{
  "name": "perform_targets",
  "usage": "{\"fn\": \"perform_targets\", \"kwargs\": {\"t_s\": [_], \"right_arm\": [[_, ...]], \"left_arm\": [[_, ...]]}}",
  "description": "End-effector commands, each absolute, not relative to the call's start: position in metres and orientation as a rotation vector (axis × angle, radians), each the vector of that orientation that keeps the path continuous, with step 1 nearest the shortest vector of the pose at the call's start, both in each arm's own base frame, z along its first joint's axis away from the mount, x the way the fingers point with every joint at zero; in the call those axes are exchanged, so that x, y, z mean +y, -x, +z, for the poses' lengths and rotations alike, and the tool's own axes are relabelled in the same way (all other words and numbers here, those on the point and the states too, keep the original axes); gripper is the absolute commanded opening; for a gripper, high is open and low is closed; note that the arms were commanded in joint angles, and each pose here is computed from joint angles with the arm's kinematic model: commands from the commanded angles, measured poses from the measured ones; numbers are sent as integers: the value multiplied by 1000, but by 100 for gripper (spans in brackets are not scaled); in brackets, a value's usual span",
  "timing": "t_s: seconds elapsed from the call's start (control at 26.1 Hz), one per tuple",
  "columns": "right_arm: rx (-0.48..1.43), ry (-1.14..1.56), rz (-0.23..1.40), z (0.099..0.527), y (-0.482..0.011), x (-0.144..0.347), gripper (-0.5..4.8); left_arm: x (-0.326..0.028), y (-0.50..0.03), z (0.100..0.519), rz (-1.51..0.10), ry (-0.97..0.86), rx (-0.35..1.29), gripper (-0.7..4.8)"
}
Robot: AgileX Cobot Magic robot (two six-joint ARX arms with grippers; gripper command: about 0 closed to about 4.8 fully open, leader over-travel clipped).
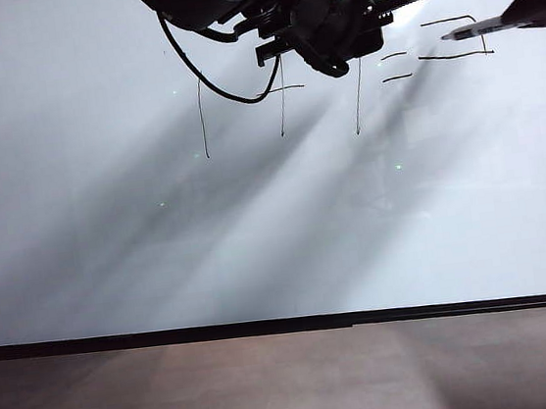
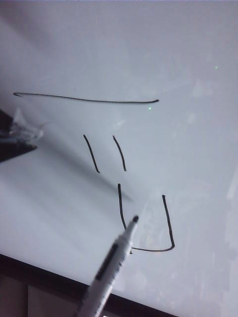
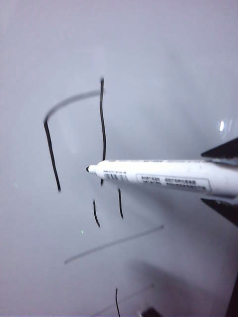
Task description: Reach to the right to find the marker pen, pick it up, and write the answer to the math problem on the whiteboard.
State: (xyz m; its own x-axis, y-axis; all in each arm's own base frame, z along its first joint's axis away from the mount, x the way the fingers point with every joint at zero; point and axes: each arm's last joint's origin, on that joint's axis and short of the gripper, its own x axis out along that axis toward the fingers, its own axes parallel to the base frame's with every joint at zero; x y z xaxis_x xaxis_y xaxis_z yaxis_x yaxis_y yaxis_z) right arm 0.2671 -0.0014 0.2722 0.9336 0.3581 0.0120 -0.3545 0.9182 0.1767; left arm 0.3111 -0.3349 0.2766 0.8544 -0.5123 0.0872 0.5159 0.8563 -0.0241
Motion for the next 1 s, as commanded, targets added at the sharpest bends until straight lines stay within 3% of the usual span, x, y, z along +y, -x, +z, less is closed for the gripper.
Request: {"fn": "perform_targets", "kwargs": {"t_s": [0.04, 1.0], "right_arm": [[-1, -173, 377, 276, -268, 6, -7], [20, -177, 400, 268, -274, 10, -7]], "left_arm": [[-334, -311, 281, -538, 56, -93, -4], [-334, -311, 280, -541, 52, -87, -4]]}}
